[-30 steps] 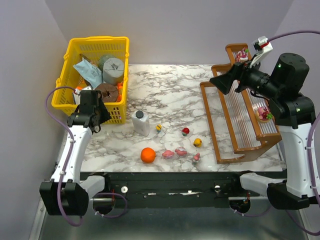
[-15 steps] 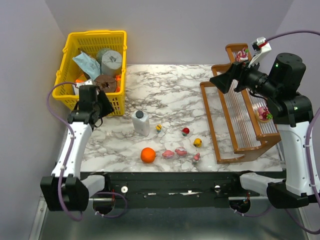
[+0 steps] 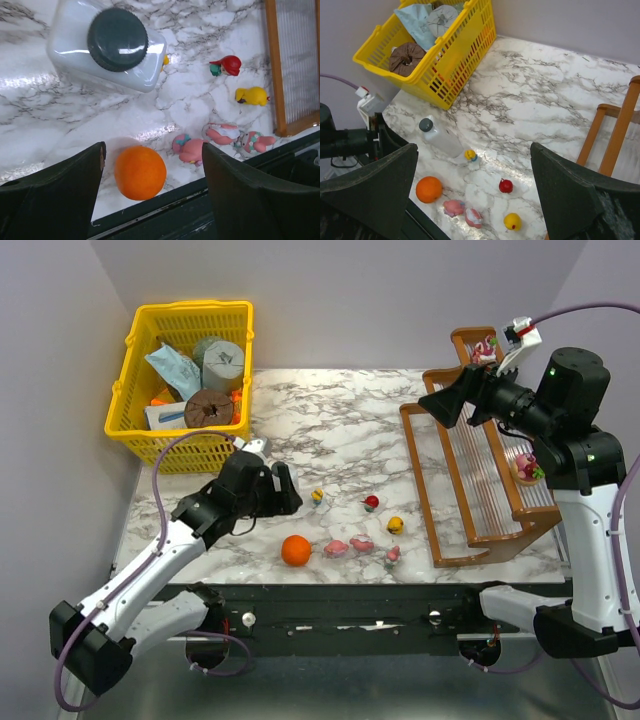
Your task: Place and organize the plastic toys onto the shelf
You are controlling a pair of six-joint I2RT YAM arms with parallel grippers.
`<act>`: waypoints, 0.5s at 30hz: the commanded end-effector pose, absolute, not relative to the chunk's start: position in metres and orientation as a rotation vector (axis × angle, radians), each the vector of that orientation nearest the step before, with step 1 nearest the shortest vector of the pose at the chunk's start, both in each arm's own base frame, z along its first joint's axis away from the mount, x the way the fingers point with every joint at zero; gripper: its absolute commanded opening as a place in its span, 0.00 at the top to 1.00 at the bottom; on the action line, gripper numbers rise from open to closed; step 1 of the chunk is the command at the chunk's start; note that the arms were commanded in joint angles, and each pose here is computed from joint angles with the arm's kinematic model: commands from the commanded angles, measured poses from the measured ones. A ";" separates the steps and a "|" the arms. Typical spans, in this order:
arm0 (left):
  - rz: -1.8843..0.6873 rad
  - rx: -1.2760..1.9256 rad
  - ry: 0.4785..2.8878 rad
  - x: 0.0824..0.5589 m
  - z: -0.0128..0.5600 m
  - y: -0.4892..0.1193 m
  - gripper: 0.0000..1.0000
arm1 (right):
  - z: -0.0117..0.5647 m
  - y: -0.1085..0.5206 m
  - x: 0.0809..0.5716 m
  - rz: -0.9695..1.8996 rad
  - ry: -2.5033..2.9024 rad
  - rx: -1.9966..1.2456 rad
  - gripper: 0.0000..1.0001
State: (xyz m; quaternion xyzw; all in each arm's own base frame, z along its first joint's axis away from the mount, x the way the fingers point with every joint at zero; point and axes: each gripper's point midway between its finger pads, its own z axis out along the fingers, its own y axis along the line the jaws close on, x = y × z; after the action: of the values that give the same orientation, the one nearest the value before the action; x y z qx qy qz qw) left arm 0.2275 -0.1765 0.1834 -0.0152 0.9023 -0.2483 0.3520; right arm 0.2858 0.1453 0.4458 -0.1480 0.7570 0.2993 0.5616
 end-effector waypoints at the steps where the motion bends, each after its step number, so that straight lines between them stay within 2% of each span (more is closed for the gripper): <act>1: -0.587 -0.053 2.324 0.230 0.156 -0.189 0.15 | 0.448 0.143 0.276 0.709 1.790 -0.319 0.00; 12: -0.365 -0.233 2.231 0.268 0.086 -0.177 0.25 | 0.450 0.147 0.271 0.763 1.786 -0.296 0.00; 15: -0.434 -0.240 2.171 0.281 0.086 -0.191 0.25 | 0.441 0.148 0.277 0.765 1.800 -0.286 0.00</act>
State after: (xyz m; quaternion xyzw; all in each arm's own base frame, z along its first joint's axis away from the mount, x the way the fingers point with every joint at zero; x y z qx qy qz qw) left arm 0.2435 -0.1798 0.0699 -0.0490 0.9184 -0.1482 0.3636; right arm 0.2783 0.1449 0.4483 -0.1276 0.7565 0.3120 0.5604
